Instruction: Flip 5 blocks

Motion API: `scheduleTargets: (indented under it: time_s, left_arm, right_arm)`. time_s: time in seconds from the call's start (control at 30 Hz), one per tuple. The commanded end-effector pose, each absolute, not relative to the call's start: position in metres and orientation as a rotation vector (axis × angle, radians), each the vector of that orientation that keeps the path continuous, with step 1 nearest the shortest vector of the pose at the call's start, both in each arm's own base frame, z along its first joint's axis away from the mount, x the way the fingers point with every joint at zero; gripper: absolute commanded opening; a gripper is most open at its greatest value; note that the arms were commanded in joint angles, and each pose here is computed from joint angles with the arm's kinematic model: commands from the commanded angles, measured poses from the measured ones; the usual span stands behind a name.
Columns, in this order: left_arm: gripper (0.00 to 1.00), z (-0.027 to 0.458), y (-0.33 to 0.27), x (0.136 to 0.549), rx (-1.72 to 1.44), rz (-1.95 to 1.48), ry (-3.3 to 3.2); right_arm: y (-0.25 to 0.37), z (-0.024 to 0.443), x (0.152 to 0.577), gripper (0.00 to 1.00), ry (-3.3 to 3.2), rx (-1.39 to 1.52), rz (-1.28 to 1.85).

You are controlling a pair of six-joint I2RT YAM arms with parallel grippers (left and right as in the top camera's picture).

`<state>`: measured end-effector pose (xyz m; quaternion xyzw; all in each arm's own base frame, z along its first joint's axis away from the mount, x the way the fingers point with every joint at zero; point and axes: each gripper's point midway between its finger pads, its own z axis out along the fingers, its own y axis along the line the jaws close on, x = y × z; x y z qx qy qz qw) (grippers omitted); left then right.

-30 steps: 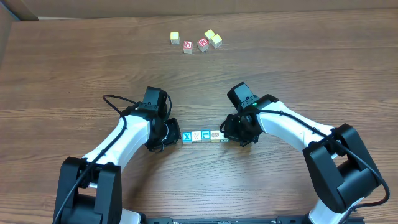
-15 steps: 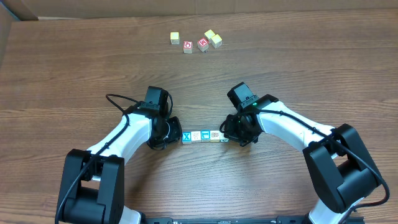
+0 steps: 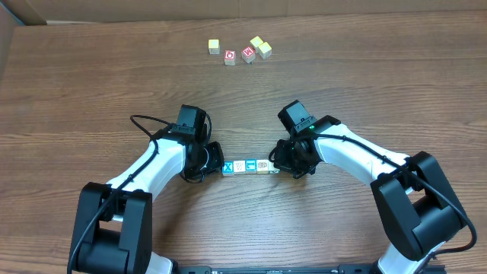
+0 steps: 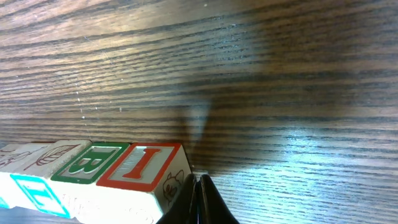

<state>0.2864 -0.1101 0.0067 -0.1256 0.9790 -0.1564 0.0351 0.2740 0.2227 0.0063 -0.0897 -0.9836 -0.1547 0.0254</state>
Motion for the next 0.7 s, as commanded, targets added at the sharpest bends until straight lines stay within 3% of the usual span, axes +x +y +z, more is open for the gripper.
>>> scheduleTargets:
  time_s: [0.0,0.67]
  left_arm:
    - [0.04,0.007,-0.116,0.289,-0.376,-0.506,3.000]
    - [0.04,0.010,-0.114,0.308,-0.357,-0.480,2.923]
  right_arm:
    - [0.224,0.009,0.274,0.04,-3.042,-0.283,-0.495]
    - [0.240,0.008,0.263,0.04,-3.022,-0.434,-0.462]
